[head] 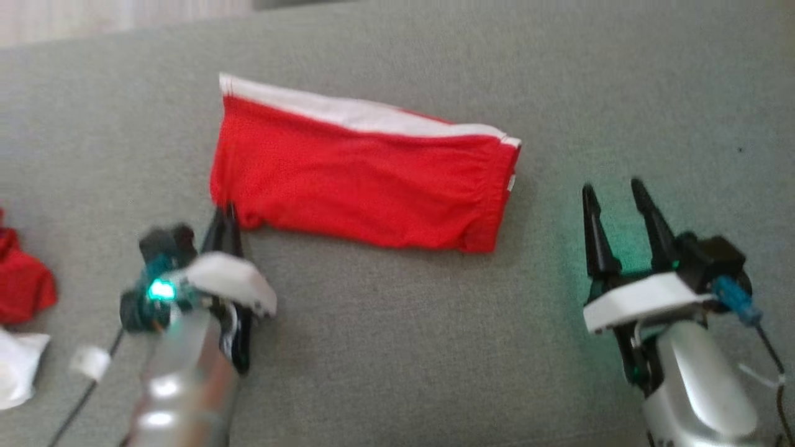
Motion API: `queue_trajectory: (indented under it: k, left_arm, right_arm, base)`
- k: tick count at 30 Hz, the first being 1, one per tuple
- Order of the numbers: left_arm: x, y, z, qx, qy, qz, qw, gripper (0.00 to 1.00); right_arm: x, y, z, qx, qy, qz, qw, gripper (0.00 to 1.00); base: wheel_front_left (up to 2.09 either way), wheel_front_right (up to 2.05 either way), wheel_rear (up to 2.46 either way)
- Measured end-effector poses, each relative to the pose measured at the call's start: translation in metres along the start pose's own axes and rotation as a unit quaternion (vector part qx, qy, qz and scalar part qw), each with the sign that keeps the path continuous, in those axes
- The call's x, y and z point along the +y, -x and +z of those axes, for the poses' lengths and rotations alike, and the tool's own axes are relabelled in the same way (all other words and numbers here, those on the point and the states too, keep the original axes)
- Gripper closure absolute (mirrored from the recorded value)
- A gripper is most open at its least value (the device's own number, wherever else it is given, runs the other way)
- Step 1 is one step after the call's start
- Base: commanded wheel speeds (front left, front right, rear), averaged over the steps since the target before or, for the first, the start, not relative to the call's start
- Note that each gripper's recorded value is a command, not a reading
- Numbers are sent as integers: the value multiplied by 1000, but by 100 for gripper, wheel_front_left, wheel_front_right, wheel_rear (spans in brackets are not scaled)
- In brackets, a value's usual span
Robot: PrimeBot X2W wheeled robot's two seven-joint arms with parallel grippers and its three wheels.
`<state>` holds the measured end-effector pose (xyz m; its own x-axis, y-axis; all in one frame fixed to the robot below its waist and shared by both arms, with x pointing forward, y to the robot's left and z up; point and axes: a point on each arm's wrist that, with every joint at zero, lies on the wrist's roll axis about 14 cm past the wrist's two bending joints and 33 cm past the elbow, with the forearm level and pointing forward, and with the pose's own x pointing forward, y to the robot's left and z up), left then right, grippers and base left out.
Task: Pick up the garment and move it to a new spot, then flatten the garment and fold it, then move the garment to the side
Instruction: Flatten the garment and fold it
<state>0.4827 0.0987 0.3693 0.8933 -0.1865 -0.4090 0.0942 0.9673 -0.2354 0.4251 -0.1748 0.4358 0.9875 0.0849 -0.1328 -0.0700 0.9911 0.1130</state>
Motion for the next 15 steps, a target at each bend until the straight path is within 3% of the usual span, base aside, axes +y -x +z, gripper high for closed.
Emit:
queue_trajectory:
  k: [15]
  left_arm:
    - [19,103,-37,-24,28,38,999,100]
  right_arm:
    - [36,38,-9,12,-15,38,999,0]
  base:
    - [0,0,0]
